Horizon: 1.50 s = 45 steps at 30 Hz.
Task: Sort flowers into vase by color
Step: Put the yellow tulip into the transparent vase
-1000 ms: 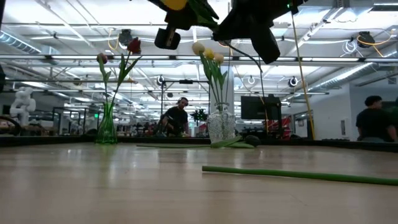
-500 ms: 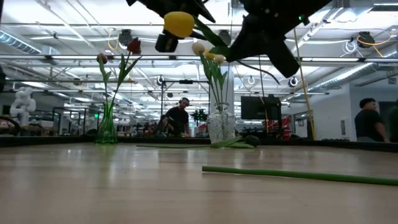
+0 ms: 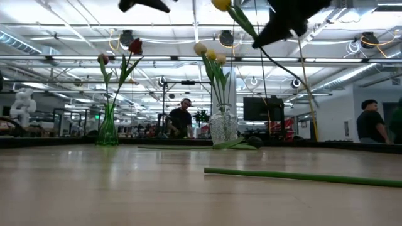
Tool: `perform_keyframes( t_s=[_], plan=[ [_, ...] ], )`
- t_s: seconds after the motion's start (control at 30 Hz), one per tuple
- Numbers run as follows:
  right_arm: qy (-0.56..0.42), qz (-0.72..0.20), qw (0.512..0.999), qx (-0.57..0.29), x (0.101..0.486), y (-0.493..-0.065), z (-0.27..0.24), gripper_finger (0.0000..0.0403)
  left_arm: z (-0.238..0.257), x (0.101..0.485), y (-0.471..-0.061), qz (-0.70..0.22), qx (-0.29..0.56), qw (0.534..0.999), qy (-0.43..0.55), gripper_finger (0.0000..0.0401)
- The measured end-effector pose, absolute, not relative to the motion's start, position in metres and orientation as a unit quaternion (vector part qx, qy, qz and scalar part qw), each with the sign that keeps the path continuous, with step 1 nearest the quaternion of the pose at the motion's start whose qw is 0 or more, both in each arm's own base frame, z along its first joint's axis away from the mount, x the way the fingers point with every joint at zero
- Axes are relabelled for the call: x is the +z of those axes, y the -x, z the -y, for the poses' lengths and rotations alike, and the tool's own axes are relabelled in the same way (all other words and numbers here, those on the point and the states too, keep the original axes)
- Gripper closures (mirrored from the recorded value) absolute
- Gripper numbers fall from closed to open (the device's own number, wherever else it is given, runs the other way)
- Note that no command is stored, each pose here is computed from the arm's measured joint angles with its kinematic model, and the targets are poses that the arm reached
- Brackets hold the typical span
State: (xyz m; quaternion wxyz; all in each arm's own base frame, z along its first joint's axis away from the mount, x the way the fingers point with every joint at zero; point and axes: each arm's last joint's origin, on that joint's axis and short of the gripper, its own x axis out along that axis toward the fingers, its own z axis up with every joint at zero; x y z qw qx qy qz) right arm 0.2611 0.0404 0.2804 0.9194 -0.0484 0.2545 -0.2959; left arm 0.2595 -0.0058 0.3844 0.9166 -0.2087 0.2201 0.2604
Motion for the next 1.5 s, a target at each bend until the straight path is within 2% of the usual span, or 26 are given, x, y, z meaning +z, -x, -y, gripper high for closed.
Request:
perform_keyframes(
  t_s=[0.1, 0.23, 0.43, 0.6, 0.77, 1.03, 1.33, 1.5],
  plan=[
    [-0.014, -0.192, 0.943, -0.270, 0.295, -0.272, -0.025, 0.0399, 0.025, 0.379, -0.251, -0.231, 0.314, 0.910, 0.145, 0.0228],
    [-0.036, -0.108, 0.960, -0.257, 0.313, -0.282, 0.004, 0.0399, 0.048, 0.368, -0.237, -0.224, 0.343, 0.907, 0.097, 0.0228],
    [-0.048, -0.090, 0.963, -0.251, 0.318, -0.281, 0.045, 0.0399, 0.056, 0.322, -0.209, -0.240, 0.324, 0.908, 0.114, 0.0232],
    [-0.055, -0.079, 0.957, -0.275, 0.319, -0.277, 0.069, 0.0399, 0.051, 0.284, -0.196, -0.190, 0.265, 0.930, 0.169, 0.0255],
    [-0.061, -0.006, 0.944, -0.324, 0.332, -0.268, 0.104, 0.0399, 0.036, 0.261, -0.186, -0.151, 0.206, 0.952, 0.171, 0.0278],
    [-0.077, 0.072, 0.943, -0.317, 0.332, -0.272, 0.139, 0.0399, 0.000, 0.261, -0.173, -0.149, 0.098, 0.973, 0.145, 0.0307],
    [-0.031, 0.055, 0.945, -0.322, 0.307, -0.295, 0.150, 0.0399, -0.017, 0.266, -0.171, -0.127, 0.111, 0.974, 0.149, 0.0313],
    [-0.011, 0.075, 0.941, -0.330, 0.307, -0.295, 0.157, 0.0399, -0.017, 0.266, -0.171, -0.125, 0.114, 0.972, 0.162, 0.0313]
  ],
)
